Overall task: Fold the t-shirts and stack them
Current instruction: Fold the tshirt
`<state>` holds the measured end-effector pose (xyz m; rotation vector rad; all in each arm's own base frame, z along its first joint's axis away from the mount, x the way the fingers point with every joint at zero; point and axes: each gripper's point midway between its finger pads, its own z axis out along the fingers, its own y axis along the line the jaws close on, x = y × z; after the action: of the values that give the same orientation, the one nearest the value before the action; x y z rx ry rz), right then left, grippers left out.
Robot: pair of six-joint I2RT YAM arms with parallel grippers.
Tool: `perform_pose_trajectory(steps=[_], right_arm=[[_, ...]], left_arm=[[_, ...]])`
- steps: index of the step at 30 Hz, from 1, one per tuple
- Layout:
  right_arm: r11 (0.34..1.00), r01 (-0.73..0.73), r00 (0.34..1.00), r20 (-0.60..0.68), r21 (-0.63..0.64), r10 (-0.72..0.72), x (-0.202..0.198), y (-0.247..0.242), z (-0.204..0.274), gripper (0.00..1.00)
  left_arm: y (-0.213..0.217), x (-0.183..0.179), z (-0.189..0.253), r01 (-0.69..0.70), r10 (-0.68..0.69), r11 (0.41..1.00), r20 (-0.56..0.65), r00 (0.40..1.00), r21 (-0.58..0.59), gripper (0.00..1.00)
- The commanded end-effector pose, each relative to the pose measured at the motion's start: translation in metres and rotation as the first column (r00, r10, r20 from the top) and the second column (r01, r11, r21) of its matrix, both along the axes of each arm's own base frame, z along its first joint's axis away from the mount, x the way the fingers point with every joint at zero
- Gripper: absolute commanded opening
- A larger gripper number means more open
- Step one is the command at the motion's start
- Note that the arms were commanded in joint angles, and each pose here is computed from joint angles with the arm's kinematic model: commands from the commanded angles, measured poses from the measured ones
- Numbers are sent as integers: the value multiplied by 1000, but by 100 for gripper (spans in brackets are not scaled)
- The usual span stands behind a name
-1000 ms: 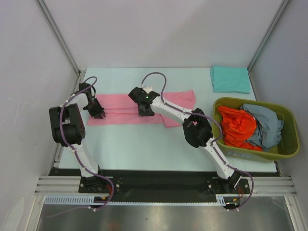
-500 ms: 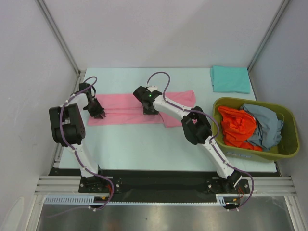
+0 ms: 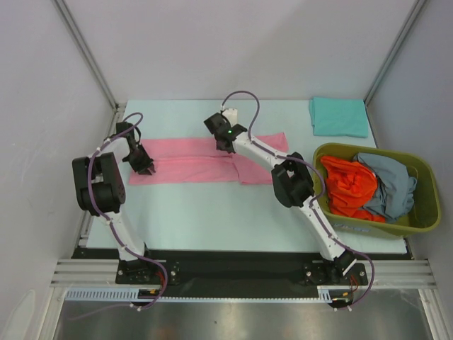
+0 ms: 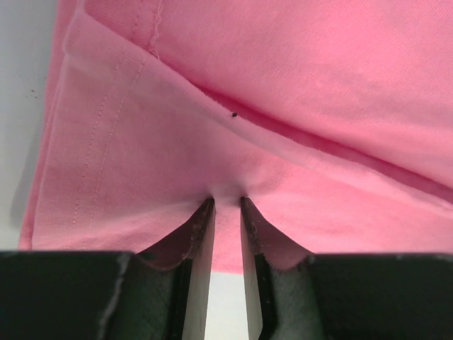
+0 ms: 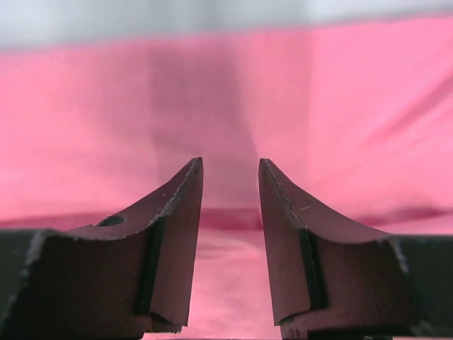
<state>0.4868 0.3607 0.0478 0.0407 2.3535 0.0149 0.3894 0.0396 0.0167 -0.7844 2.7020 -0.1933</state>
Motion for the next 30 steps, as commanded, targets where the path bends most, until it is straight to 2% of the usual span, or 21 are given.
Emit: perform_pose_trajectory(steps=[1,4,8,11,12,18,21,22,30], right_arm=[[998,2,984,177,57,-12,28,7,73,43],[997,-44,984,176,57,33,14,11,95,43],[992,-86,995,61,90,81,-14,14,89,42],[989,-94,996,16,117,93,-39,17,81,42],[989,-101,994,-16,110,104,-49,16,64,42],[983,-119,988,-81,142,131,-64,28,37,39],[984,-110,985,-117,141,127,-66,29,18,38],[985,-103,985,-120,141,120,-65,29,16,38],[991,-70,982,-165,117,89,-62,18,-9,38]], left_arm=[[8,-12,-19,-3,6,999,-54,999,53,27],[6,-8,-9,-3,5,999,-26,1000,44,27],[-4,4,12,10,-10,1000,46,999,-11,27],[-10,13,29,7,-2,999,88,996,-51,27],[-14,17,37,11,-4,998,110,994,-62,27],[-10,33,53,-11,21,998,166,986,-61,27],[-10,44,41,-6,17,997,143,990,-78,27],[-8,45,25,-7,15,997,105,994,-78,26],[0,61,3,3,1,998,73,997,-55,25]])
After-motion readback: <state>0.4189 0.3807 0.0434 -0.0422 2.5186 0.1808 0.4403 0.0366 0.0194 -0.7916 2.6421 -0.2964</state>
